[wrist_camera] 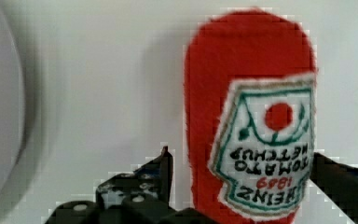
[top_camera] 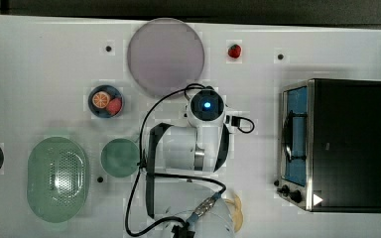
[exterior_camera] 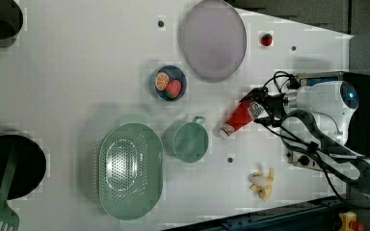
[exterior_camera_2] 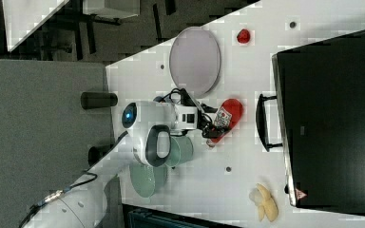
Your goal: Pick Ketchup from oven and place it on table.
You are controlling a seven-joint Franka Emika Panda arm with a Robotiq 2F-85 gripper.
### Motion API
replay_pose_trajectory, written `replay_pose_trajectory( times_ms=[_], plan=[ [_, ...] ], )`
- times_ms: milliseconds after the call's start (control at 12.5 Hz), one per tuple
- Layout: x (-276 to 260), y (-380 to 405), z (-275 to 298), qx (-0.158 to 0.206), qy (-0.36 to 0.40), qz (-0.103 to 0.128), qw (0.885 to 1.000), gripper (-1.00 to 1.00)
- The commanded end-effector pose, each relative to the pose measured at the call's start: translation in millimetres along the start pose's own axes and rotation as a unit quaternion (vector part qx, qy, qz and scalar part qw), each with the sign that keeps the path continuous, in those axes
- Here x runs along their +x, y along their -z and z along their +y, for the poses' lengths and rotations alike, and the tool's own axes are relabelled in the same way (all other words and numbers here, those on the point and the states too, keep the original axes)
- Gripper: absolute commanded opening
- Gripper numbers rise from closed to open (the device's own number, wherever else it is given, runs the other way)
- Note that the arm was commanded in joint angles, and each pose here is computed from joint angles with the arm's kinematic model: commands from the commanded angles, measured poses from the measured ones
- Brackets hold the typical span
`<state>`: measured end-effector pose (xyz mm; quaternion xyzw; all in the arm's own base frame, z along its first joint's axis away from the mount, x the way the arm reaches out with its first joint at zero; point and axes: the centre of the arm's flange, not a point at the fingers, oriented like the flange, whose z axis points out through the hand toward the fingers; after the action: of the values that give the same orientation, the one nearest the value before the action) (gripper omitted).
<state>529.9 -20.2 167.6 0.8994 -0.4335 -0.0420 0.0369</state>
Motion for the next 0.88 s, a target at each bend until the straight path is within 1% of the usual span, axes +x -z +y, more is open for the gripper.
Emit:
replay_pose_trajectory(
  times_ms=[80,160,240,320,400,480,560,640,720,800,880],
  plan=[
    [21,136,-16,0.114,-0.018,0.070,0.991,1.00],
    [22,175,-18,0.143,-0.019,0.087,0.986,1.00],
    [23,234,-14,0.179,-0.019,0.107,0.978,1.00],
    [22,264,-11,0.189,-0.019,0.111,0.976,1.00],
    [20,292,-8,0.192,-0.017,0.108,0.975,1.00],
    [18,322,-3,0.179,-0.014,0.093,0.979,1.00],
    [16,352,2,0.159,-0.010,0.075,0.984,1.00],
    [17,372,4,0.148,-0.010,0.066,0.987,1.00],
    [18,387,5,0.138,-0.008,0.069,0.988,1.00],
    [18,397,10,0.118,-0.004,0.074,0.990,1.00],
    [16,408,17,0.089,-0.013,0.071,0.993,1.00]
  ],
)
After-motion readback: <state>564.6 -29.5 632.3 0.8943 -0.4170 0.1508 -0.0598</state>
